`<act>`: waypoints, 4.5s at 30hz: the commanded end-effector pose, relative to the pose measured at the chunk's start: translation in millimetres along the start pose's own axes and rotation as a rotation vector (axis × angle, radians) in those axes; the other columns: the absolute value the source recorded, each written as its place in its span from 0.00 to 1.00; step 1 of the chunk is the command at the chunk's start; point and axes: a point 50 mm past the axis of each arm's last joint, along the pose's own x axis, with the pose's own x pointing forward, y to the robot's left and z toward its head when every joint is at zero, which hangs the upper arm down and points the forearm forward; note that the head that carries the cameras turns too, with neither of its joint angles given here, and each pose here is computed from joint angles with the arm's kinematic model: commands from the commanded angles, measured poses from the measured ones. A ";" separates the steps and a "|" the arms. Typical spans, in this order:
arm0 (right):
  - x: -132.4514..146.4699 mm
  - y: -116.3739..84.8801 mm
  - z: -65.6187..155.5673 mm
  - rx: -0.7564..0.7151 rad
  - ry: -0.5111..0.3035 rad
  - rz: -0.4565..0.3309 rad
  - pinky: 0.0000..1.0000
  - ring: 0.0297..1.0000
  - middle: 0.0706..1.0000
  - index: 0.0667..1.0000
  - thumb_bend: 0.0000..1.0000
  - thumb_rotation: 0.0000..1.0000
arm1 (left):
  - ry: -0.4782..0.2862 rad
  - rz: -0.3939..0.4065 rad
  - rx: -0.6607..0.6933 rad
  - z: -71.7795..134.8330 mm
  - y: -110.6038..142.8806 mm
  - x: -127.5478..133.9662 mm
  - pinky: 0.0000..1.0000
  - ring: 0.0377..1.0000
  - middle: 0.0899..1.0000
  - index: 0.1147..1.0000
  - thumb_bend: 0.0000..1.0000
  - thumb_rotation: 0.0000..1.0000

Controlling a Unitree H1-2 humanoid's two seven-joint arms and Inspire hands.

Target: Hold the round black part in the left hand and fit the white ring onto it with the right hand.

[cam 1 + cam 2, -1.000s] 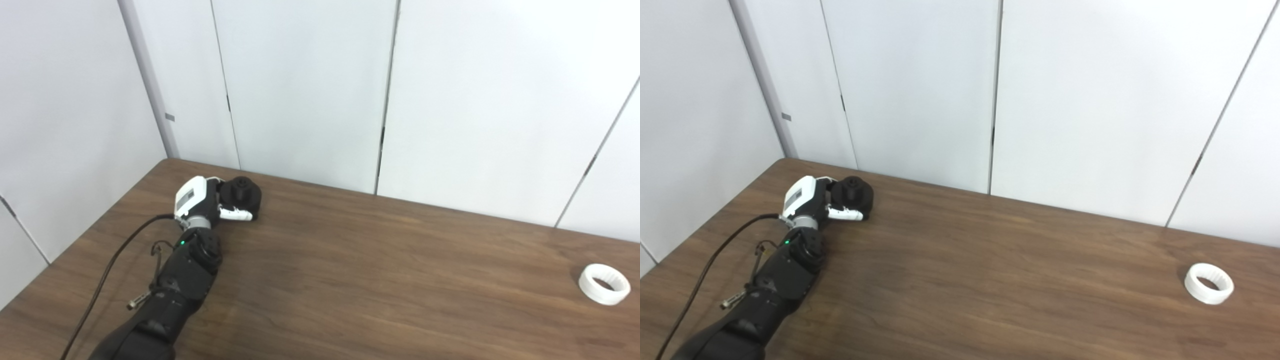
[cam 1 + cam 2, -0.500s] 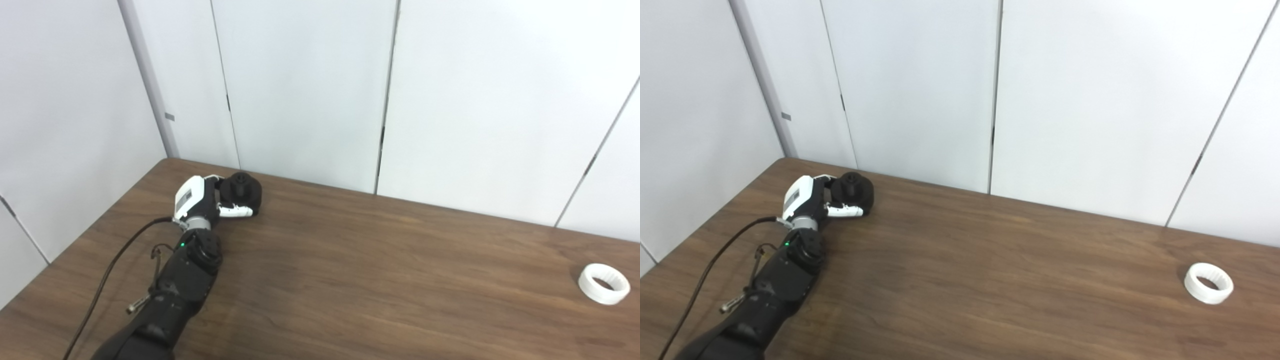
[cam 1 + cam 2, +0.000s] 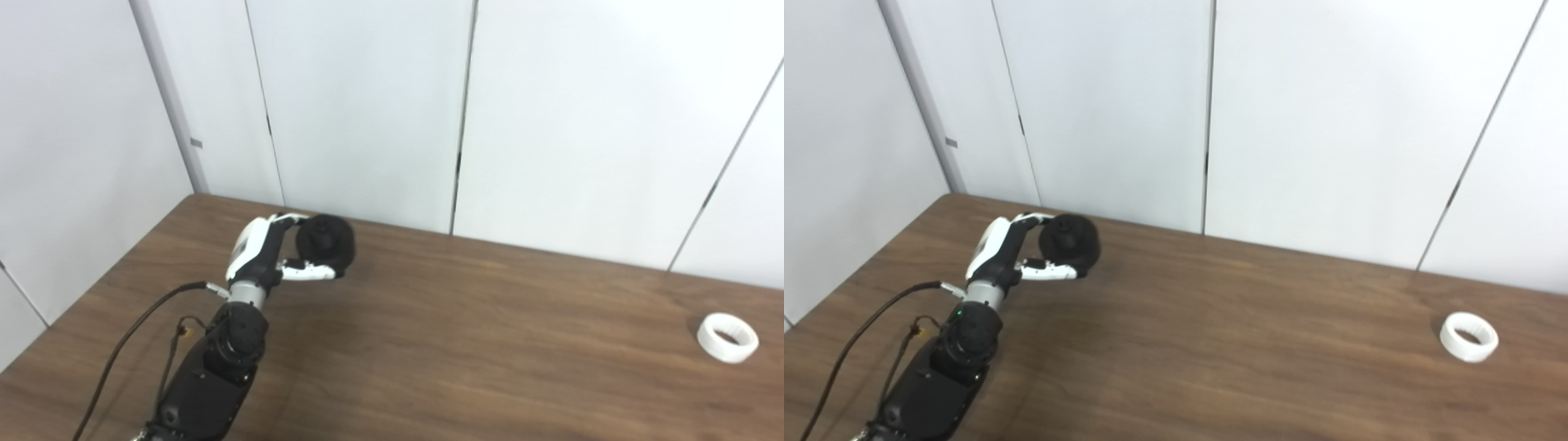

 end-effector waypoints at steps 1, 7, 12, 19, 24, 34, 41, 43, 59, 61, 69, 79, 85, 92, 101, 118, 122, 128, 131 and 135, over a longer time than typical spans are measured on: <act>-0.3 -1.0 10.7 -0.014 -0.039 -0.015 1.00 1.00 0.95 0.92 0.71 1.00 | -0.095 0.011 0.023 25.6 4.4 -10.4 1.00 0.95 0.82 0.42 0.52 0.06; -0.6 4.5 14.7 -0.016 -0.052 -0.015 1.00 1.00 0.95 0.92 0.71 1.00 | -0.241 -0.066 0.095 43.8 -18.4 -63.2 1.00 0.90 0.80 0.42 0.52 0.06; 0.7 12.6 21.1 -0.018 -0.068 -0.018 0.98 0.98 0.94 0.91 0.69 1.00 | -0.331 -0.150 0.119 52.9 -44.7 -107.0 1.00 0.89 0.80 0.42 0.52 0.07; 2.8 23.7 28.7 -0.030 -0.088 -0.022 0.99 0.97 0.92 0.90 0.65 1.00 | -0.409 -0.294 0.141 58.2 -84.0 -157.4 1.00 0.91 0.80 0.42 0.52 0.07; 2.4 29.2 34.4 -0.034 -0.068 -0.039 1.00 1.00 0.94 0.89 0.67 1.00 | -0.402 -0.356 0.123 56.1 -104.3 -169.8 1.00 0.93 0.81 0.42 0.52 0.06; 4.0 37.0 48.1 -0.022 -0.072 -0.040 1.00 1.00 0.94 0.88 0.68 1.00 | -0.393 -0.485 0.129 59.4 -127.8 -173.0 1.00 0.92 0.81 0.42 0.52 0.06; 5.2 39.5 52.1 -0.013 -0.066 -0.045 1.00 1.00 0.95 0.88 0.70 1.00 | -0.354 -0.506 0.120 55.2 -136.4 -170.0 1.00 0.91 0.80 0.42 0.52 0.06; 6.1 40.1 52.5 -0.013 -0.067 -0.045 1.00 1.00 0.94 0.87 0.70 1.00 | -0.345 -0.513 0.119 54.2 -138.3 -168.8 1.00 0.92 0.80 0.42 0.52 0.07; 18.0 25.8 82.2 -0.036 -0.128 -0.050 1.00 1.00 0.97 0.90 0.65 0.90 | -0.265 -0.542 0.144 39.1 -142.8 -160.6 1.00 0.93 0.81 0.42 0.52 0.07; 23.3 16.4 94.4 -0.104 -0.157 -0.070 0.98 0.99 0.96 0.89 0.61 0.77 | -0.262 -0.543 0.147 37.1 -143.4 -159.7 1.00 0.93 0.81 0.42 0.52 0.07; 61.6 -22.3 142.1 -0.306 -0.200 -0.120 0.97 0.97 0.94 0.87 0.72 0.45 | -0.251 -0.545 0.139 29.2 -141.2 -153.8 1.00 0.93 0.80 0.42 0.52 0.06; 123.6 -42.4 148.2 -0.625 -0.130 -0.100 0.96 0.96 0.92 0.86 0.86 0.35 | -0.270 -0.538 0.163 15.1 -137.4 -152.7 1.00 0.92 0.81 0.42 0.52 0.07; 162.0 -48.8 144.8 -0.727 -0.082 -0.089 0.93 0.97 0.93 0.86 0.88 0.33 | -0.277 -0.534 0.165 6.1 -134.3 -151.3 1.00 0.93 0.80 0.42 0.52 0.07; 204.4 -60.8 140.0 -0.825 0.003 -0.069 0.94 0.98 0.93 0.85 0.90 0.32 | -0.264 -0.531 0.176 -0.1 -130.9 -153.4 1.00 0.92 0.80 0.42 0.52 0.07; 250.2 -67.3 134.4 -0.894 0.073 -0.052 0.95 0.98 0.93 0.86 0.91 0.35 | -0.259 -0.530 0.177 -4.5 -127.2 -157.2 1.00 0.92 0.81 0.42 0.52 0.07; 309.9 -65.4 147.3 -0.992 0.156 -0.015 0.99 0.98 0.93 0.86 0.88 0.33 | -0.259 -0.535 0.194 -7.3 -122.6 -164.6 1.00 0.92 0.80 0.42 0.53 0.07; 320.5 -64.3 152.2 -1.028 0.166 0.013 0.99 0.98 0.93 0.86 0.88 0.34 | -0.259 -0.537 0.197 -6.9 -120.3 -165.0 1.00 0.92 0.80 0.42 0.53 0.07; 332.1 -59.8 154.7 -1.077 0.195 0.049 0.99 0.98 0.92 0.83 0.89 0.35 | -0.266 -0.537 0.201 -8.1 -120.2 -168.0 1.00 0.92 0.80 0.42 0.53 0.07; 334.6 -57.6 152.5 -1.094 0.207 0.060 0.99 0.98 0.92 0.82 0.89 0.36 | -0.270 -0.538 0.201 -7.2 -120.4 -169.2 1.00 0.92 0.80 0.42 0.52 0.07; 336.6 -54.6 149.5 -1.113 0.223 0.077 0.99 0.98 0.92 0.80 0.91 0.36 | -0.269 -0.537 0.193 -6.2 -119.8 -168.9 1.00 0.92 0.81 0.42 0.52 0.07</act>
